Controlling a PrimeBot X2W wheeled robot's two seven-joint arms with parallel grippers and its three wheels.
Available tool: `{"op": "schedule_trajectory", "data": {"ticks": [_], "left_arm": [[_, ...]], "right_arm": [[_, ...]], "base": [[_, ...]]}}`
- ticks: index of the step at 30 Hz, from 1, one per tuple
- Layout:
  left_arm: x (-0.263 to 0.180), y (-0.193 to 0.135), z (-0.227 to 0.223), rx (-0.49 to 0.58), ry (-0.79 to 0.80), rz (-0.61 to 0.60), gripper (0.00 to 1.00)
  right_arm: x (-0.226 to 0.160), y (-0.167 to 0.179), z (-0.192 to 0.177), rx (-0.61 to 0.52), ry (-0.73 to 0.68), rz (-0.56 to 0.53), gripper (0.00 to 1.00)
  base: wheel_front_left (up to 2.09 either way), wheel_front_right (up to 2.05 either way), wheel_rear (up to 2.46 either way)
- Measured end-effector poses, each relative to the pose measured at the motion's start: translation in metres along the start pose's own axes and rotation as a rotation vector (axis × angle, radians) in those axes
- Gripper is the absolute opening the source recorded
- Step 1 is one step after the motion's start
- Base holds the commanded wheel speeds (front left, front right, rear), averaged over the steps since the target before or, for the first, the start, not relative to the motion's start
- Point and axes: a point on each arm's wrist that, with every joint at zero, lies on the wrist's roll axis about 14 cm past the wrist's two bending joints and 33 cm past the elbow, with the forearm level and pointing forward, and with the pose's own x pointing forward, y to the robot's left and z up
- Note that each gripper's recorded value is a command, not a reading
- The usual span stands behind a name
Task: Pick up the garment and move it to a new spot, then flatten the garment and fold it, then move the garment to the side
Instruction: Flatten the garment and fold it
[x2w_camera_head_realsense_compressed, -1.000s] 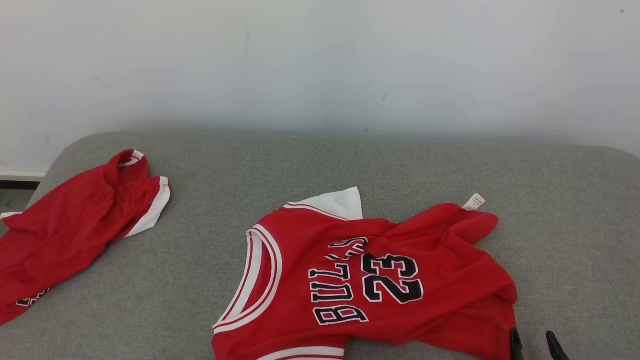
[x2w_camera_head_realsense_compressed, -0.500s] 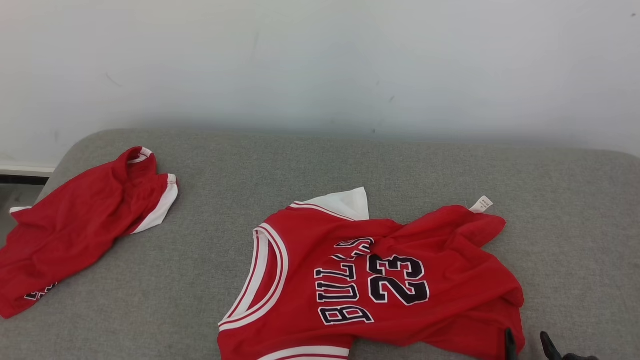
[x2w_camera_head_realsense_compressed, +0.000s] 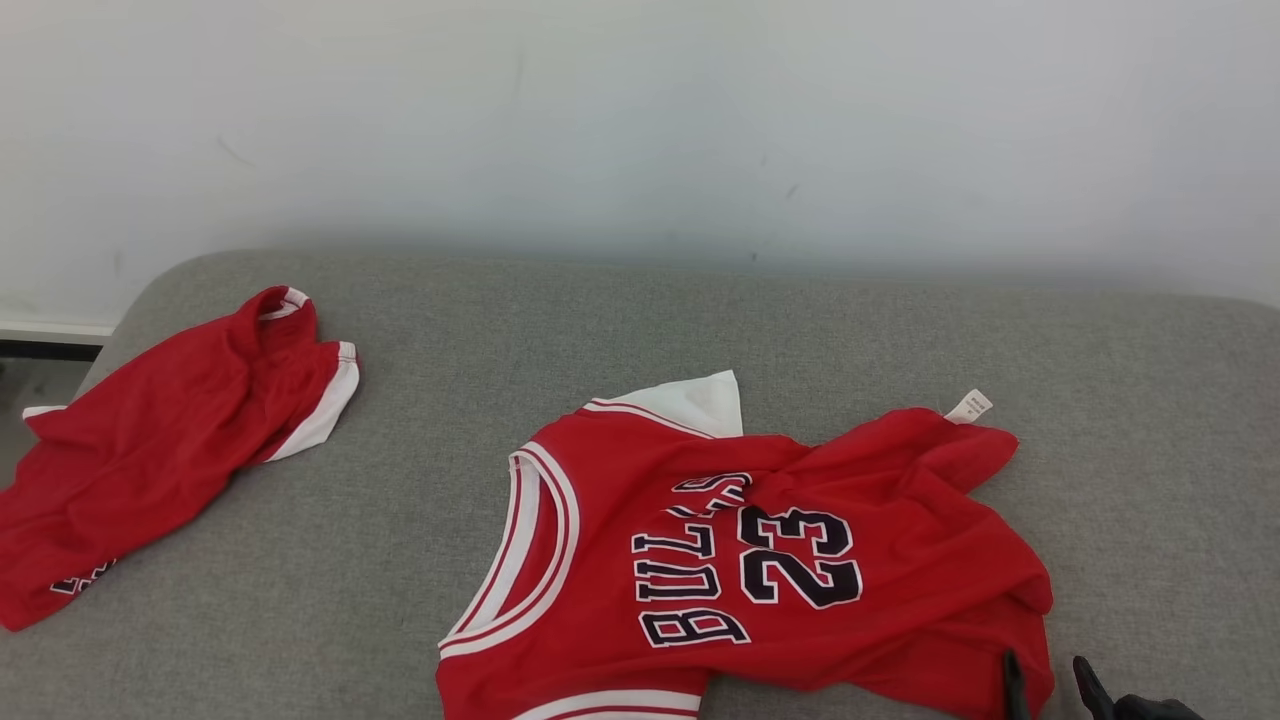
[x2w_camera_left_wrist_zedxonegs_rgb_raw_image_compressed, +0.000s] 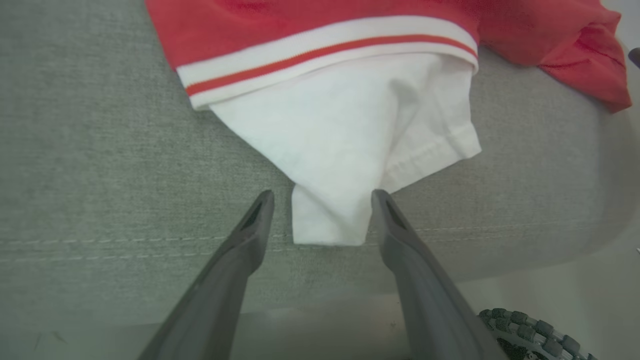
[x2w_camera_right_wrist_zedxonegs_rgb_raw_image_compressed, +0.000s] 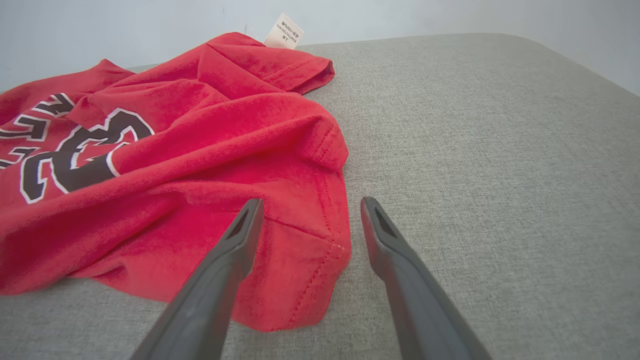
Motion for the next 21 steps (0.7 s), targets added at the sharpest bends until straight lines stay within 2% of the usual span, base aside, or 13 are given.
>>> {"op": "schedule_trajectory", "data": {"ticks": [11, 15, 16, 17, 18, 21], "left_arm": [[0.007, -0.008, -0.014, 0.007, 0.088, -0.047, 1.0], [0.01, -0.009, -0.014, -0.002, 0.088, -0.048, 1.0], [0.011, -0.009, -0.014, -0.004, 0.085, -0.047, 0.67], [0.012, -0.008, -0.013, -0.011, 0.077, -0.044, 0.24], [0.012, -0.008, -0.012, -0.017, 0.07, -0.041, 0.0], [0.013, -0.006, -0.005, -0.03, 0.028, -0.031, 0.0]], "right_arm": [[0.008, -0.009, -0.008, -0.002, 0.044, -0.032, 1.0], [0.01, -0.007, -0.02, 0.003, 0.108, -0.031, 1.0], [0.011, -0.006, -0.022, 0.004, 0.116, -0.03, 0.62], [0.012, -0.004, -0.023, 0.007, 0.122, -0.026, 0.07], [0.013, -0.003, -0.024, 0.01, 0.13, -0.024, 0.0], [0.015, 0.0, -0.023, 0.017, 0.131, -0.018, 0.0]], "base": [[0.0, 0.0, 0.0], [0.0, 0.0, 0.0], [0.0, 0.0, 0.0], [0.0, 0.0, 0.0], [0.0, 0.0, 0.0], [0.0, 0.0, 0.0]]}}
